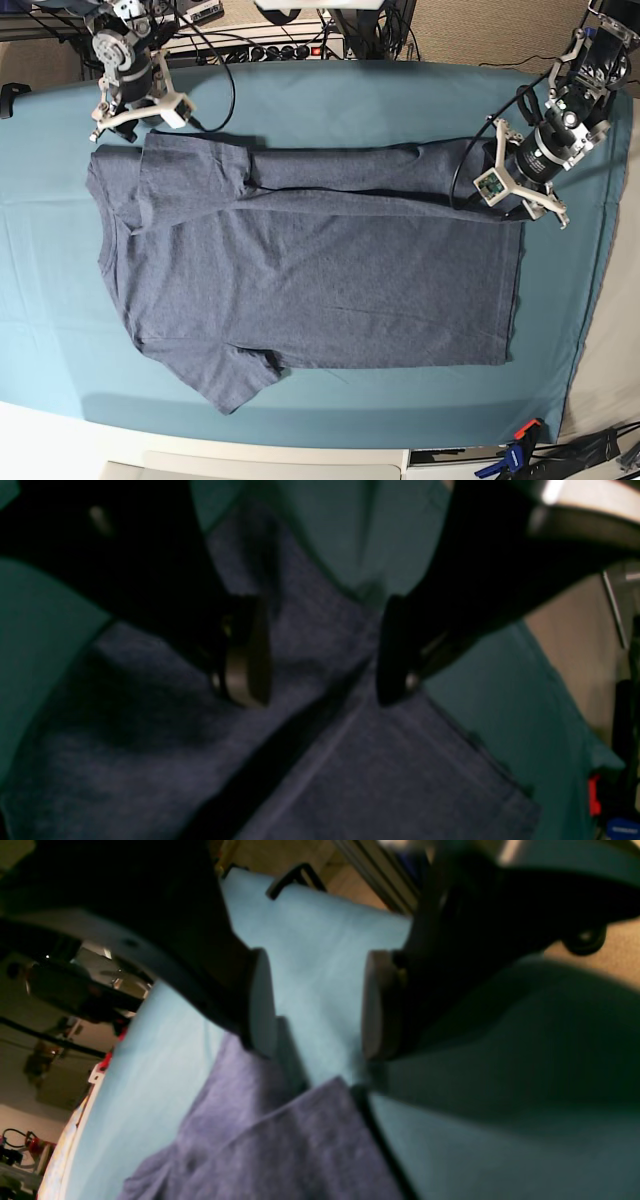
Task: Fold the T-shirt properly
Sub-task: 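Move the right gripper down onto the folded sleeve near the collar, then push the folded sleeve inward toward the shirt center with the right gripper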
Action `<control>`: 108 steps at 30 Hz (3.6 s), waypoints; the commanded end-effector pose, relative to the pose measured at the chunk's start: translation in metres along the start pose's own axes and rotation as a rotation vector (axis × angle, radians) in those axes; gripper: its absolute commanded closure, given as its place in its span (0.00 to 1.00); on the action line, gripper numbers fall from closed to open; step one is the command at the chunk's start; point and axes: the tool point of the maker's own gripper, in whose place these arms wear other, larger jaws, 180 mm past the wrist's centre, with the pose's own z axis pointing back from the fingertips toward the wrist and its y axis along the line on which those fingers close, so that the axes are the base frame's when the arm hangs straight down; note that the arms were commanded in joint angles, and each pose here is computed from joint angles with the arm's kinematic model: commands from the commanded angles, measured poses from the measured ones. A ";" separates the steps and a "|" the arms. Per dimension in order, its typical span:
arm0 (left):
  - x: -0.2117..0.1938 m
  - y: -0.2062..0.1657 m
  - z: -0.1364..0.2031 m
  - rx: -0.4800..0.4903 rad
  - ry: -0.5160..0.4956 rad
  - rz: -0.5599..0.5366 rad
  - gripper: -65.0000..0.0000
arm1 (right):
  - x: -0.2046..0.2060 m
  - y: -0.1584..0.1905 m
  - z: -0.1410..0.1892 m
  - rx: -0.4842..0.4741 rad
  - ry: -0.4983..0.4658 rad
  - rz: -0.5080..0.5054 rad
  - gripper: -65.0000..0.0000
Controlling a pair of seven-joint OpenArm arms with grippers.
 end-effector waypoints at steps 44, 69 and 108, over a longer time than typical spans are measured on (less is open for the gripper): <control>0.007 0.012 0.003 0.030 -0.023 -0.014 0.46 | 0.067 -0.038 -0.003 -0.276 -0.132 0.116 1.00; 0.005 0.012 0.003 0.030 -0.016 -0.014 0.46 | 0.147 -0.136 -0.005 -0.410 -0.340 -0.289 1.00; -0.007 0.024 0.004 0.093 0.055 -0.059 0.46 | 0.126 -0.175 0.005 -0.582 -0.267 -0.455 0.63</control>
